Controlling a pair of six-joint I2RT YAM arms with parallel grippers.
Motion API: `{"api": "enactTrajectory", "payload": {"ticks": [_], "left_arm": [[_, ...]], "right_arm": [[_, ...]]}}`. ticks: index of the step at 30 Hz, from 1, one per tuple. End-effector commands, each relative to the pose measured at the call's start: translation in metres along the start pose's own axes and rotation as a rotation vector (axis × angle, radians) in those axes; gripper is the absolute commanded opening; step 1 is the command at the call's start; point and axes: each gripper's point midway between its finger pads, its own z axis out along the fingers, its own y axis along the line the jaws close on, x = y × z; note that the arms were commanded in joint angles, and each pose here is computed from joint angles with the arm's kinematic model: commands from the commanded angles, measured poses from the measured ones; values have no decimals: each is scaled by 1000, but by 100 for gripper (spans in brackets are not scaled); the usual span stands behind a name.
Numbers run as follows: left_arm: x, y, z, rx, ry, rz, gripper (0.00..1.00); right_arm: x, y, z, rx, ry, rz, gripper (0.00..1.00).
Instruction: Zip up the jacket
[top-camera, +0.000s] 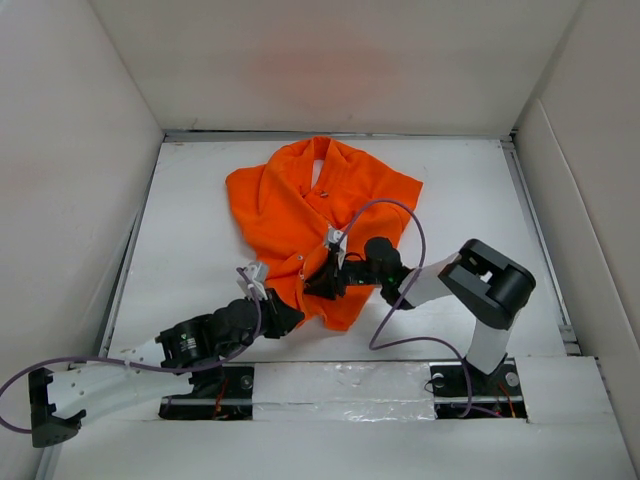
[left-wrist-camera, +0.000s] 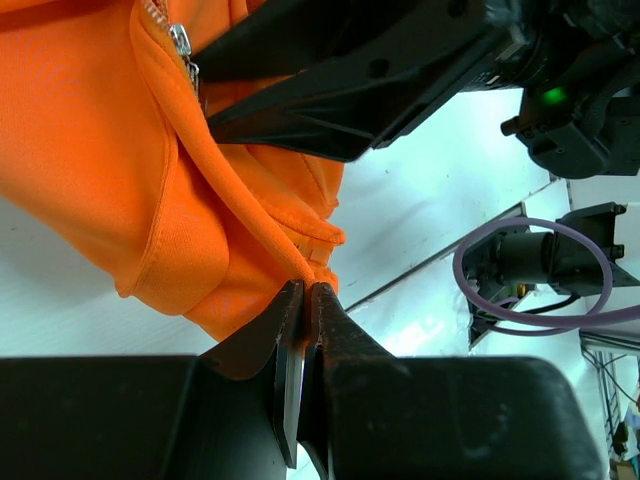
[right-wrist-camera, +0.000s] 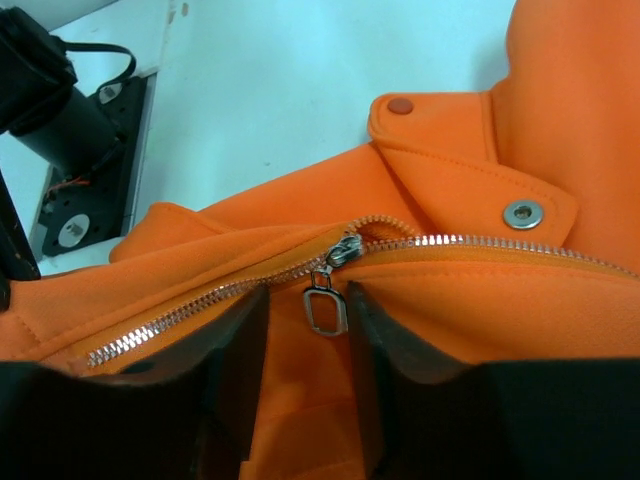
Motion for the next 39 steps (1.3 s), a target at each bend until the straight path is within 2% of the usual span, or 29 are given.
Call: {"api": "enactTrajectory", "payload": {"ticks": [1, 2, 3, 6, 12, 21, 28, 30, 35, 38, 39], "left_arm": [[-2, -13, -1, 58, -2, -14, 0], [-1, -12, 0, 54, 1, -13, 0], [0, -11, 0, 52, 4, -14, 0], [0, -11, 0, 51, 1, -15, 0], [3, -7, 1, 40, 8, -15, 0], [7, -1, 5, 5, 25, -12, 0], [12, 10, 10, -62, 38, -12, 0], [12, 9, 14, -63, 40, 1, 0], [19, 5, 16, -40, 71, 9, 0], [15, 9, 11, -61, 57, 10, 0], [7, 16, 7, -110, 34, 23, 0]], "right_arm": [[-15, 13, 5, -69, -85, -30, 34], [-15, 14, 5, -74, -86, -27, 27], [-14, 14, 5, -76, -86, -25, 15], [-18, 14, 2, -78, -95, -27, 0], [-32, 19, -8, -52, -116, -47, 0], [-74, 3, -36, 160, -119, -121, 0], [-87, 2, -67, 285, -97, -118, 0], [-90, -3, -78, 342, -95, -110, 0], [-114, -54, -120, 603, -118, -94, 0], [-109, -73, -128, 668, -60, -56, 0], [-110, -72, -125, 636, -57, -47, 0]]}}
